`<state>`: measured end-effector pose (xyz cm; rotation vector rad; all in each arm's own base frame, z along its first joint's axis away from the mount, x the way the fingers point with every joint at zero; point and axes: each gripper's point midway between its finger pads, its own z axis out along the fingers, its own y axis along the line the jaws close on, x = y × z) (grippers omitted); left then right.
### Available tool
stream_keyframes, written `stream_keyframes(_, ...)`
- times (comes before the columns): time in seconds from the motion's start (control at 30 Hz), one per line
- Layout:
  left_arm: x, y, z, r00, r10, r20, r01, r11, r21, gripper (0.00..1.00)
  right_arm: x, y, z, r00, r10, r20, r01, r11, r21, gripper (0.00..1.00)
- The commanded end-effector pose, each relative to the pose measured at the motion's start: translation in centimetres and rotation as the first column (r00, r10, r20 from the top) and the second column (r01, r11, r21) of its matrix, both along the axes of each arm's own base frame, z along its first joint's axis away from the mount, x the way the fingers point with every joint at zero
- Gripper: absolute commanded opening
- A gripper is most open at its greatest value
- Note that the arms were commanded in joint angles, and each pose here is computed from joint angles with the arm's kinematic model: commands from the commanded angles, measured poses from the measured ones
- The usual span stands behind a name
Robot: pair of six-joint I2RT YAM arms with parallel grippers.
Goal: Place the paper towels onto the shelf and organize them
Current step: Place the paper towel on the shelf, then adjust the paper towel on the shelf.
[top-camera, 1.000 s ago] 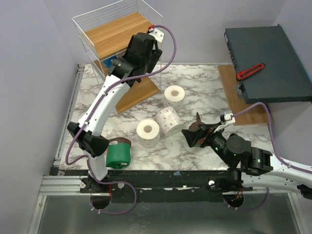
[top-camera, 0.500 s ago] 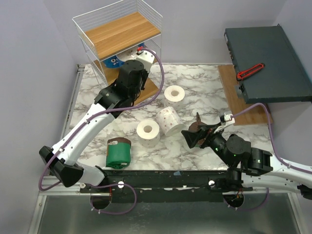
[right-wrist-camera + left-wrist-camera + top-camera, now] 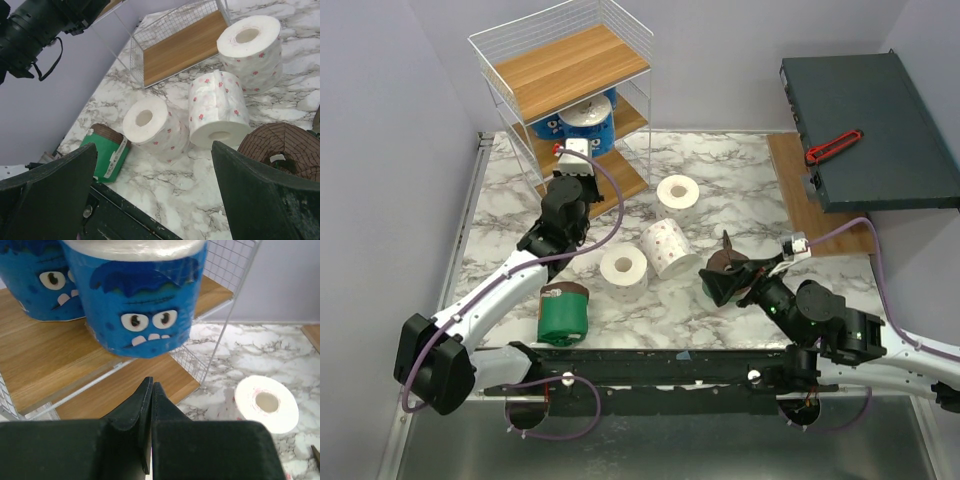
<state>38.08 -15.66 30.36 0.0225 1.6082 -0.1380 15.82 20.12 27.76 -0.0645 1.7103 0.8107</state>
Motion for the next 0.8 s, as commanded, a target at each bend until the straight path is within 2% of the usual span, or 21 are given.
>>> stream_keyframes(0.0,1.9,0.9,3.3,0.990,0.024,0.139,0.007,0.977,-0.215,0.00,0.0,-0.3,-0.3,1.000,-0.014,-0.004,0.014,1.000,0.019,1.00)
stream_keyframes(0.2,2.9,1.4,3.1,0.987,0.029,0.160,0.009,0.973,-0.232,0.00,0.1,-0.6,-0.8,1.000,-0.024,-0.006,0.024,0.999,0.020,1.00)
stream_keyframes(0.57,6.1,0.2,1.7,0.995,0.021,0.101,0.000,0.979,-0.202,0.00,0.4,-1.2,-1.1,0.999,-0.050,0.011,0.049,0.999,0.007,1.00)
stream_keyframes(0.77,7.3,0.0,1.7,0.993,0.041,0.109,-0.018,0.979,-0.203,0.00,0.5,-1.8,-1.2,0.998,-0.065,0.019,0.064,0.998,0.013,1.00)
